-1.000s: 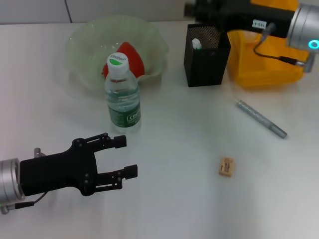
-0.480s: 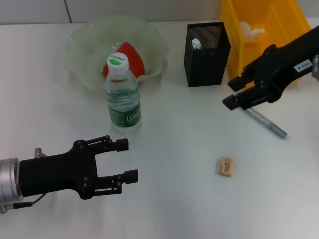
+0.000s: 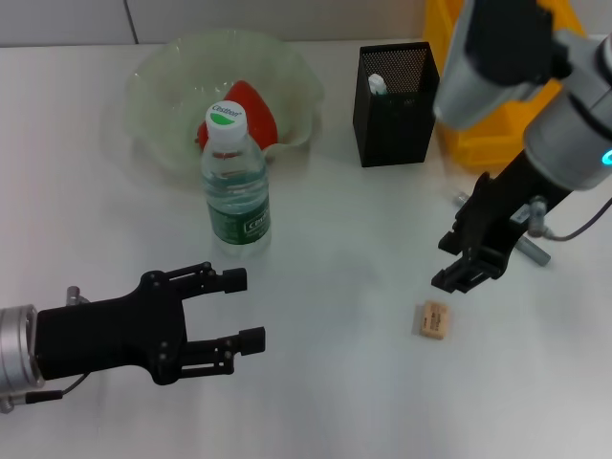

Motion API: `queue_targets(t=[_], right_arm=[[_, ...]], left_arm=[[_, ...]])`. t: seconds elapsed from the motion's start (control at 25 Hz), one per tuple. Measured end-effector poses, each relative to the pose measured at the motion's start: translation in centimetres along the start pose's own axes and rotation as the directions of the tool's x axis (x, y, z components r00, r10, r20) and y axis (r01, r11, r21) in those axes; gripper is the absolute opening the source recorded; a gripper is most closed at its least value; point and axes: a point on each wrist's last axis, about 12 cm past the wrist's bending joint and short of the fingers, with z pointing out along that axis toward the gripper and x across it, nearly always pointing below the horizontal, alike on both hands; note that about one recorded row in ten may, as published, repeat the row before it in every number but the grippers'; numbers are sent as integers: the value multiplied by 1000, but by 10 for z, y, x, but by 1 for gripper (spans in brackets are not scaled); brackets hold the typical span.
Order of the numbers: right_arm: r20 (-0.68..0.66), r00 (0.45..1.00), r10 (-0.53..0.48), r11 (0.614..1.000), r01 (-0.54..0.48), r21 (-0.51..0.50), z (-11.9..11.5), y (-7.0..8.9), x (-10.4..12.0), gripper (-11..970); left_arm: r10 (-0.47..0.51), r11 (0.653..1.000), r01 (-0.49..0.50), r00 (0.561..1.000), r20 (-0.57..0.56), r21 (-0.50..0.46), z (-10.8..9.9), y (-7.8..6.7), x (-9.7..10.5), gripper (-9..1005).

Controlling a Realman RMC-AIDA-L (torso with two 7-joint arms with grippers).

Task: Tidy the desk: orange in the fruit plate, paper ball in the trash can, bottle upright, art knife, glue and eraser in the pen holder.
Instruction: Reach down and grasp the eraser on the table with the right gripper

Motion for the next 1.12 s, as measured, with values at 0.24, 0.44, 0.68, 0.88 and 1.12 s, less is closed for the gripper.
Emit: queue_targets(t=[0.24,0.44,0.68,0.88,1.12], right_arm=[[-58,998,-18,1000,19,16,20,5,-2,465],[-90,996,-4,1000,4,5,37,7,-1,466],[-109,994,8,1000,-8,3,44,8,0,468],[-115,993,28,1000,-27,11,51,9,1,469],[-109,993,40,999,-38,18,53,11,0,471]], left_arm=[[-1,1000,1,1000,-3,4,3,0,0,799],[-4,1000,4,1000,-3,4,4,-1,1,799],[-5,1000,5,1000,-3,6,4,-1,2,798],[-3,1000,3,1000,-6,13,6,-2,2,798],[1,1000,-1,1000,-7,13,6,-2,3,798]])
